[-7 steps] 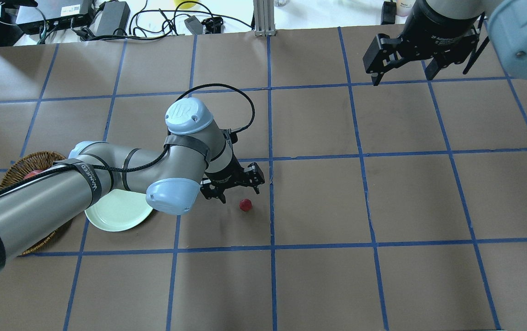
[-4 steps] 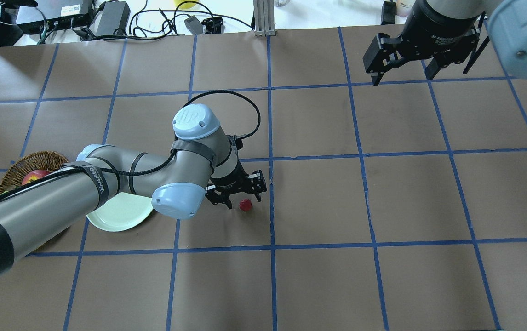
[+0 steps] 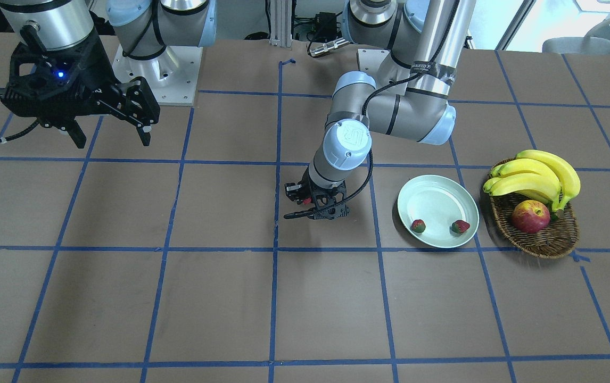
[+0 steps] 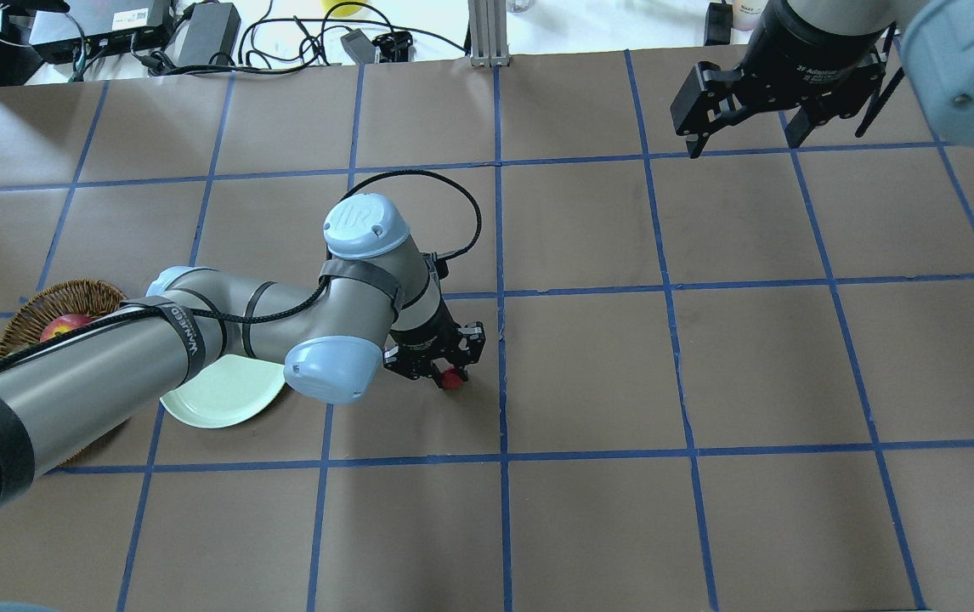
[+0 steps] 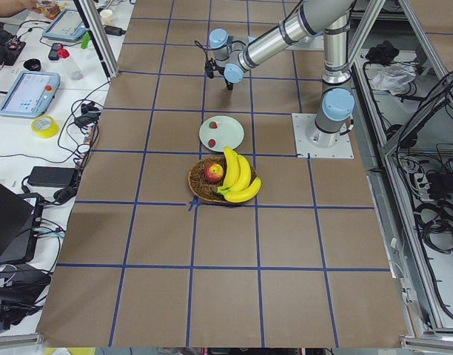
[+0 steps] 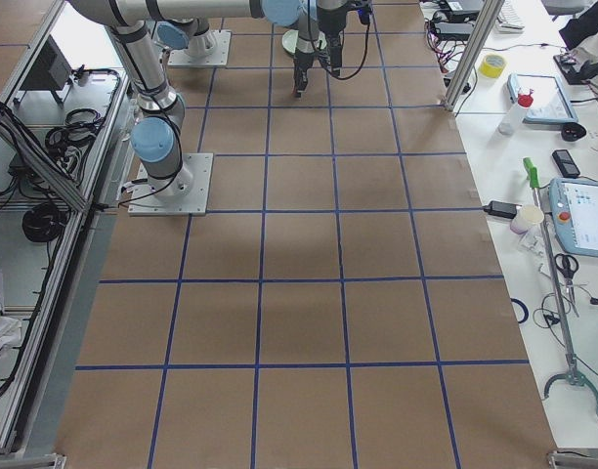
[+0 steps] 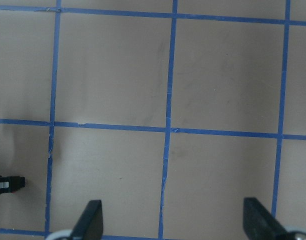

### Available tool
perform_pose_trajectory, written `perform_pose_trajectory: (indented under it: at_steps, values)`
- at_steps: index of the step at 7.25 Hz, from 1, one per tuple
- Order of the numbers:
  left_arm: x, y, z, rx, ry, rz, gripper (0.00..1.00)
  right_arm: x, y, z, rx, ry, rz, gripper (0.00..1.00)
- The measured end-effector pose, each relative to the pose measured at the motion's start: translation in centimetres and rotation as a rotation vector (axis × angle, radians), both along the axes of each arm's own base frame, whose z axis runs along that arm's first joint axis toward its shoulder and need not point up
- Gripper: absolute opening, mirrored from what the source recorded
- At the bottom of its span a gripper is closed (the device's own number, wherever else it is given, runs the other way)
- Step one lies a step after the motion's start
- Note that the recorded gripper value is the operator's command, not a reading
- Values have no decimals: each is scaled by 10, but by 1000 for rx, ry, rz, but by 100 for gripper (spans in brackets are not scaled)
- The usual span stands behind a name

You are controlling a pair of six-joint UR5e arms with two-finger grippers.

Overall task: Collect all strawberries into plate
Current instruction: 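Carry the strawberry over the plate and open the left gripper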

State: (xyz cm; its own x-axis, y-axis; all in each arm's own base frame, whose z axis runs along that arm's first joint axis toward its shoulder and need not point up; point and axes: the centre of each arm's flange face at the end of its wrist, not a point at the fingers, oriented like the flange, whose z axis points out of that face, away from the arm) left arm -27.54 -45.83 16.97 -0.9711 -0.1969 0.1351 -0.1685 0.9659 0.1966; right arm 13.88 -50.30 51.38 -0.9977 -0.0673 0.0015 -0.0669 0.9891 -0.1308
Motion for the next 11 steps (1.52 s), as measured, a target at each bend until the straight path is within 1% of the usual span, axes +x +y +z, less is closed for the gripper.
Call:
perform_pose_trajectory:
  at_steps: [1,2,3,4,5,6,7,8,9,10,11]
  values:
    - [4,-5,9,-17,-1,8,0,0,0,0,0,0,0,100]
    - [18,-20,23,-35,-13,28,0,0,0,0,-1,0,0,100]
    - [45,-41,41,-37,-41,49,0,0,0,1,-1,0,0,100]
    - [83,-63,61,-27,-77,39,0,0,0,0,-1,0,0,100]
    - [128,-80,78,-10,-116,7,0,0,0,0,0,0,0,100]
    - [177,-89,86,13,-142,-17,0,0,0,0,-1,0,-1,100]
    - [215,-92,85,30,-143,-34,0,0,0,1,-4,0,0,100]
    - [242,-91,80,48,-134,-53,3,0,-1,1,-9,1,0,100]
    - [258,-86,72,65,-121,-67,55,0,-1,1,-11,0,1,100]
    - [265,-82,68,74,-113,-77,100,0,-1,1,-12,0,1,100]
    - [268,-79,67,77,-111,-80,100,0,-1,1,-13,0,1,100]
